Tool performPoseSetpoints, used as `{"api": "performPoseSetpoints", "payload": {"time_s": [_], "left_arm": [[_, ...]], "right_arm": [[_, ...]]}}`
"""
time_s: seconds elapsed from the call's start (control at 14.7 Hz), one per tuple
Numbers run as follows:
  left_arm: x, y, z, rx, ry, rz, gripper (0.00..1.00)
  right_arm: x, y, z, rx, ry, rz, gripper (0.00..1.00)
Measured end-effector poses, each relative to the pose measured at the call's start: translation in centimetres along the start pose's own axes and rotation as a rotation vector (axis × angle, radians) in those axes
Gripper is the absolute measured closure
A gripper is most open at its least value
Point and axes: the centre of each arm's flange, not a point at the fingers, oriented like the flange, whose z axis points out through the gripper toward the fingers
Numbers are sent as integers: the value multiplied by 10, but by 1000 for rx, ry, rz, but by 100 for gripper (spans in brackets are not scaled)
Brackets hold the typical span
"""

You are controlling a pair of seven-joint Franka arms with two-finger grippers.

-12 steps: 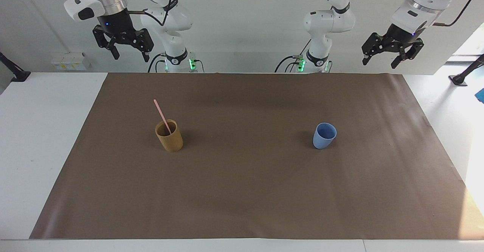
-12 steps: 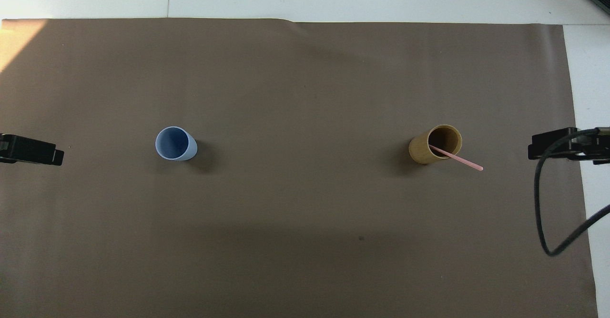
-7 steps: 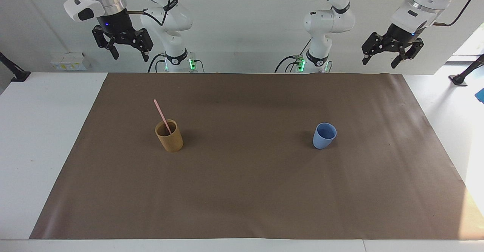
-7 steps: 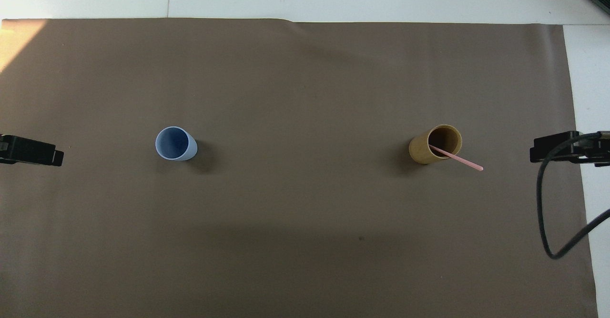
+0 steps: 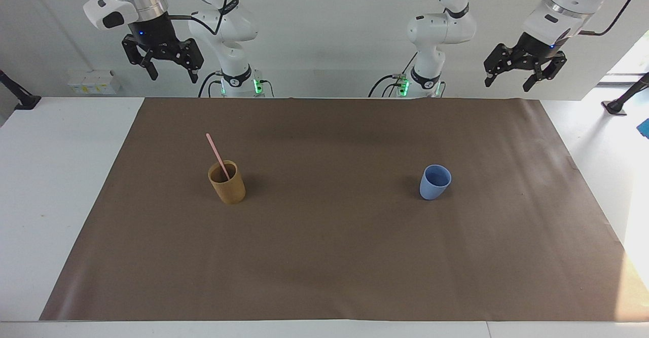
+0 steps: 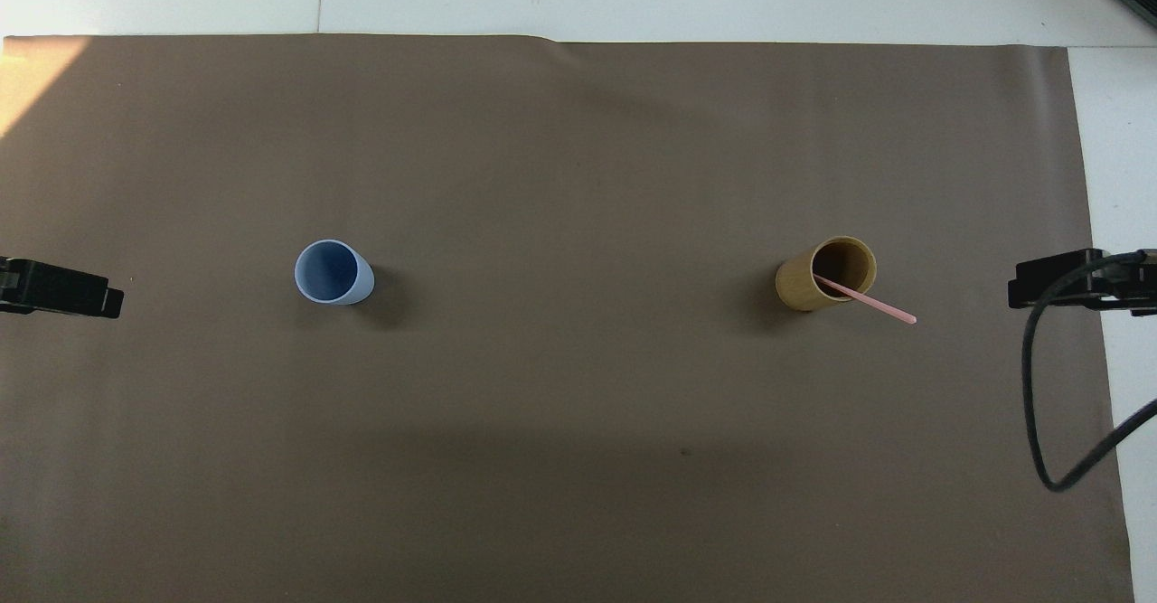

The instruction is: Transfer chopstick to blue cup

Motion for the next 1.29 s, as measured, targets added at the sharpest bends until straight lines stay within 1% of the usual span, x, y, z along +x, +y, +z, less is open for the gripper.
{"api": "performPoseSetpoints", "payload": {"time_s": [0.61,1.02,1.29], "left_arm": [[0,14,0,1,2,26,0],[-1,-3,-2,-2,4,-5,0],[-1,1,-1,-1,4,2,0]], "right_arm": [[-1,0,-1,1,4,0,0],[-1,1,-1,1,4,1,0],[0,1,-1,1,4,1,0]]}}
